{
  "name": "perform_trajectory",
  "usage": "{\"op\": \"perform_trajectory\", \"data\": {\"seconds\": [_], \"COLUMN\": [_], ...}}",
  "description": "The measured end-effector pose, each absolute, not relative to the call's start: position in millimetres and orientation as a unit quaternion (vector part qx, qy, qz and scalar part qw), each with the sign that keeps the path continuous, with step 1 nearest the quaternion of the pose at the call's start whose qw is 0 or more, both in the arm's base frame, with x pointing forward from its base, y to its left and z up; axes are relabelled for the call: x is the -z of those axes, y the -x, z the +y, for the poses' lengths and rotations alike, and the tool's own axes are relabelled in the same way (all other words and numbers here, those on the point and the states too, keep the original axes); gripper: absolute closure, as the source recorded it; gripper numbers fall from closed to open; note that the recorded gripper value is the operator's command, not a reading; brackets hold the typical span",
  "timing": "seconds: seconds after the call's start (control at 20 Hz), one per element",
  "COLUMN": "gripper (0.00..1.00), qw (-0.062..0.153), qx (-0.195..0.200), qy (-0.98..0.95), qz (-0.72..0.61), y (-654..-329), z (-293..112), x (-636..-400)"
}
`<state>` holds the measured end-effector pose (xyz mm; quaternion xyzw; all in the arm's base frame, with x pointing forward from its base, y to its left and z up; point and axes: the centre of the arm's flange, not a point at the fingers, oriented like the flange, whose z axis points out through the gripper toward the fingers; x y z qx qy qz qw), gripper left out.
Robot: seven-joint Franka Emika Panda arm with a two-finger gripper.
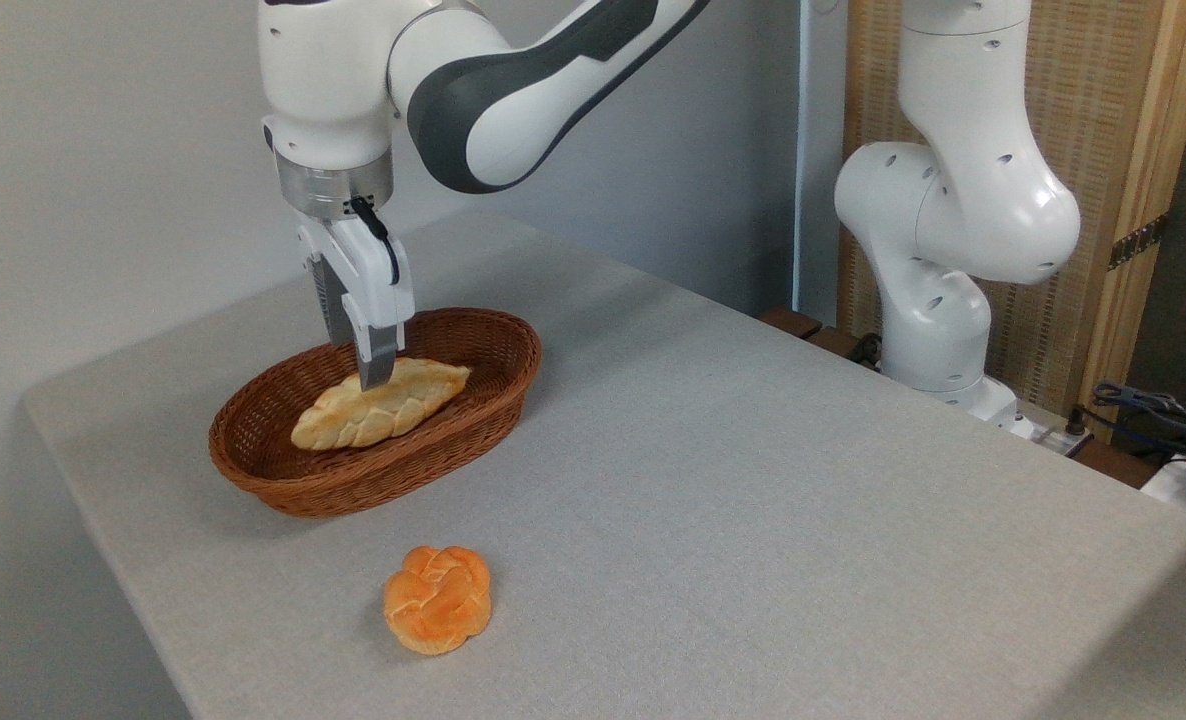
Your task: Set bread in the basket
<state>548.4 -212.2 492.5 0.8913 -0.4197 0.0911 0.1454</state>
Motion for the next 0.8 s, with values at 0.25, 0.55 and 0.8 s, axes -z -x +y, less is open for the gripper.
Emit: {"op": "perform_trajectory", "data": {"seconds": [0.25, 0.55, 0.8], "gripper": [0.00, 0.00, 0.00], "qw": [0.110, 0.062, 0.034], "qx": [-0.096, -0.057, -0.042], "qy": [-0.899, -0.914, -0.921], "qz": [-0.412, -0.397, -0.385], "y": [-560, -560, -560], "z": [-167, -77, -51], "x": [-537, -599, -601]}}
